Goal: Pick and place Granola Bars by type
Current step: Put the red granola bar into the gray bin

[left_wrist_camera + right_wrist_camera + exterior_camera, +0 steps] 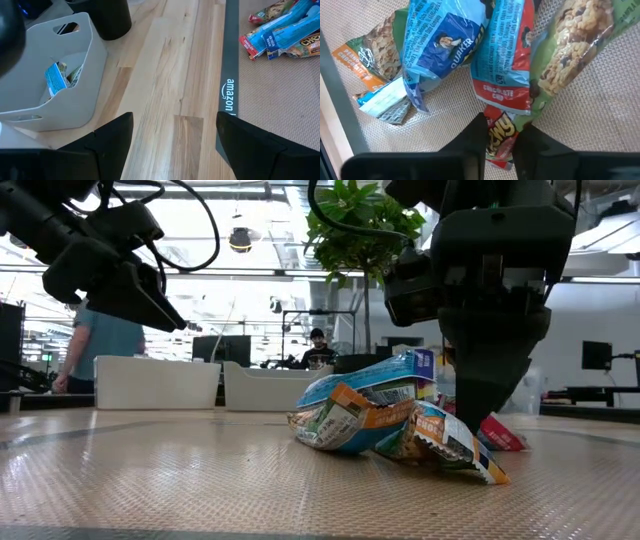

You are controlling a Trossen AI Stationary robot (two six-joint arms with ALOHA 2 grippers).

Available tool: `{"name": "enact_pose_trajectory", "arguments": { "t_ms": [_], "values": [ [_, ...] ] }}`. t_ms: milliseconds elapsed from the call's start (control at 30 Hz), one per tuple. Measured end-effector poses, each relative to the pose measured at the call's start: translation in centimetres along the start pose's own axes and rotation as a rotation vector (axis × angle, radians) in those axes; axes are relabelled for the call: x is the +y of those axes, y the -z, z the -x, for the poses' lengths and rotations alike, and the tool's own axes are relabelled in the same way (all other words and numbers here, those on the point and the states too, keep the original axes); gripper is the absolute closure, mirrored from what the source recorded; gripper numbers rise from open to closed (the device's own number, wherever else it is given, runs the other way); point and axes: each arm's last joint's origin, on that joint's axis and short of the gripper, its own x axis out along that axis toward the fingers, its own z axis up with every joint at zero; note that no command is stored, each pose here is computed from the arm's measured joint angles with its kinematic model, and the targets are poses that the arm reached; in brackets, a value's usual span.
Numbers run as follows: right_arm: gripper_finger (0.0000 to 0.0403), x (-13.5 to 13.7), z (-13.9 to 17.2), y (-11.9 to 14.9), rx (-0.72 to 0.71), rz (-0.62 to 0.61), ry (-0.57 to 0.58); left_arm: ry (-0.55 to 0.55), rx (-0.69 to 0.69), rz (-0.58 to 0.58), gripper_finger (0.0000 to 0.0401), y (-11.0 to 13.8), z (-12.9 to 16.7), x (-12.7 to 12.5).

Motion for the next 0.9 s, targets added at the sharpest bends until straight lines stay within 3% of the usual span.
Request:
{"name": "enact_pose_trajectory", "arguments": {
  "t_ms": [233, 600, 733, 900],
  "values": [
    [0.0355, -0.3, 0.2, 0.2, -0.007, -0.076, 0.065, -0.001, 0.0, 0.0, 0.0123, 0.0, 0.0, 0.0],
    [0.0366, -2.5, 4.6, 0.3, -0.194, -0.171, 0.392, -0.072, -0.025, 0.01, 0.0123, -0.2, 0.0, 0.2],
    [0.0364, -3.3, 7.3, -1.1, -0.334, -0.109, 0.435, -0.145, -0.103, 0.026, 0.0123, -1.0, 0.1, 0.3],
    [0.0365, -5.5, 10.7, -3.9, -0.465, 0.067, 0.475, -0.281, -0.244, -0.024, 0.0123, -3.0, 0.8, 0.8]
  ]
}}
